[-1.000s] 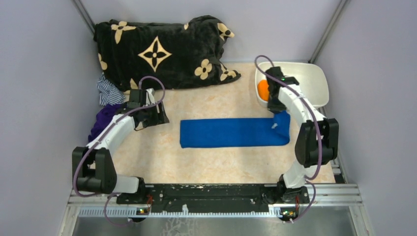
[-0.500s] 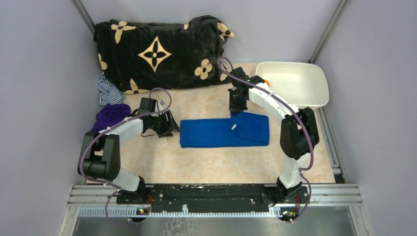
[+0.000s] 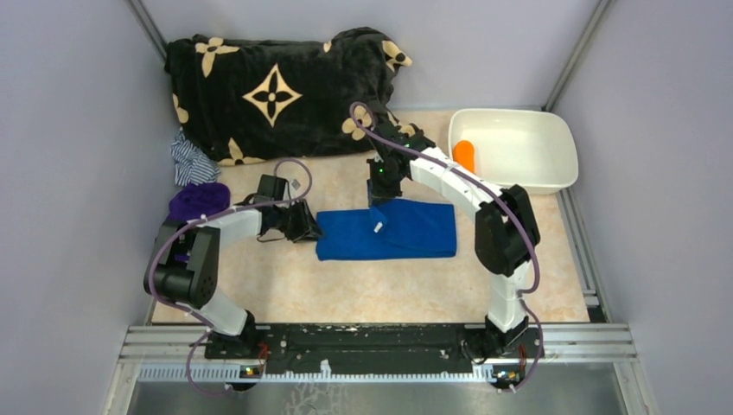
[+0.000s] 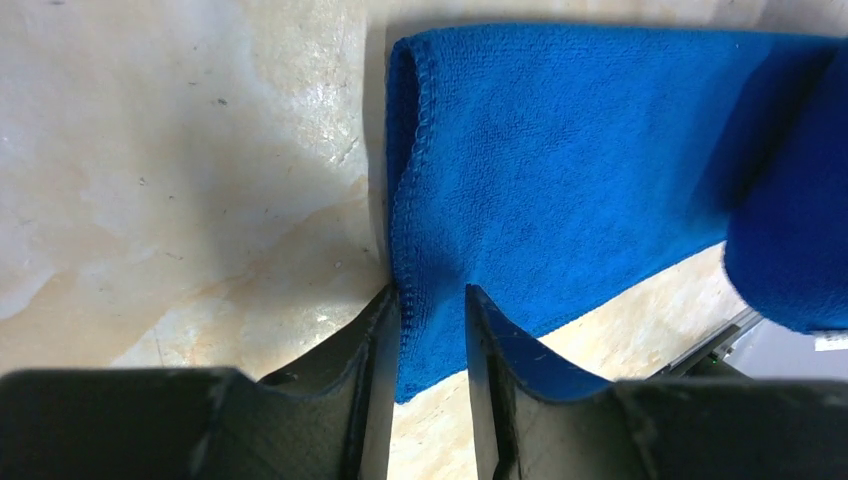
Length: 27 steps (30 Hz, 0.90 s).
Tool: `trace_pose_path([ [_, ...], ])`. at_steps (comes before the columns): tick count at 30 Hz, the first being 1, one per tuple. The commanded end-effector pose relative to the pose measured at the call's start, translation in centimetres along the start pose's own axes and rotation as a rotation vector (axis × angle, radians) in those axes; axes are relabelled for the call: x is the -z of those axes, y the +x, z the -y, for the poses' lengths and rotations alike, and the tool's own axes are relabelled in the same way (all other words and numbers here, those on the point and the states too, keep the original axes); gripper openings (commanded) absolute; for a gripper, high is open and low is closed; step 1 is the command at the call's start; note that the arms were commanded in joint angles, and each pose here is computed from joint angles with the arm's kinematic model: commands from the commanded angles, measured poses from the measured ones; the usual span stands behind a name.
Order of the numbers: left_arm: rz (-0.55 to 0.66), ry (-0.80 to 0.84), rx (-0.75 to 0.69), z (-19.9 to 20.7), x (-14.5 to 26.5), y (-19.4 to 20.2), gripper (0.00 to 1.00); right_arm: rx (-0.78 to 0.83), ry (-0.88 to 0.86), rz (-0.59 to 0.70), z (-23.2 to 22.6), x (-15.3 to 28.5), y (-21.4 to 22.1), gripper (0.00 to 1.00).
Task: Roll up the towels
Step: Fold the towel at the center of the board.
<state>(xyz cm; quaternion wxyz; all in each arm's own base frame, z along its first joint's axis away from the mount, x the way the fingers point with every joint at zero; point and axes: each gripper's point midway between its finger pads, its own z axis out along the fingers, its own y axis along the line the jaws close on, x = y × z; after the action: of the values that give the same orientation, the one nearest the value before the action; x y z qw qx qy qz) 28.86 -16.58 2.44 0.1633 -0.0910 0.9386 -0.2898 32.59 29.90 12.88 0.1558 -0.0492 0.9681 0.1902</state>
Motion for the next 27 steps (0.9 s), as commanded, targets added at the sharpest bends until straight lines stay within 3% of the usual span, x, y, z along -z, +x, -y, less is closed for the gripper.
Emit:
trace_pose_path([
  [1,-0.026,-0.034,-0.004,-0.9,-0.7,1.1,0.36,0.032,-0.105,0.014,-4.3,-0.1,-0.6,0.0],
  [13,-0.031,-0.064,-0.023,-1.1,-0.8,1.4,0.31,0.065,-0.216,-0.031,-9.9,-2.1,1.1,0.0],
  [27,-0.028,-0.085,-0.031,-1.3,-0.7,1.6,0.31,-0.027,-0.224,-0.053,-10.0,-7.1,2.1,0.0],
])
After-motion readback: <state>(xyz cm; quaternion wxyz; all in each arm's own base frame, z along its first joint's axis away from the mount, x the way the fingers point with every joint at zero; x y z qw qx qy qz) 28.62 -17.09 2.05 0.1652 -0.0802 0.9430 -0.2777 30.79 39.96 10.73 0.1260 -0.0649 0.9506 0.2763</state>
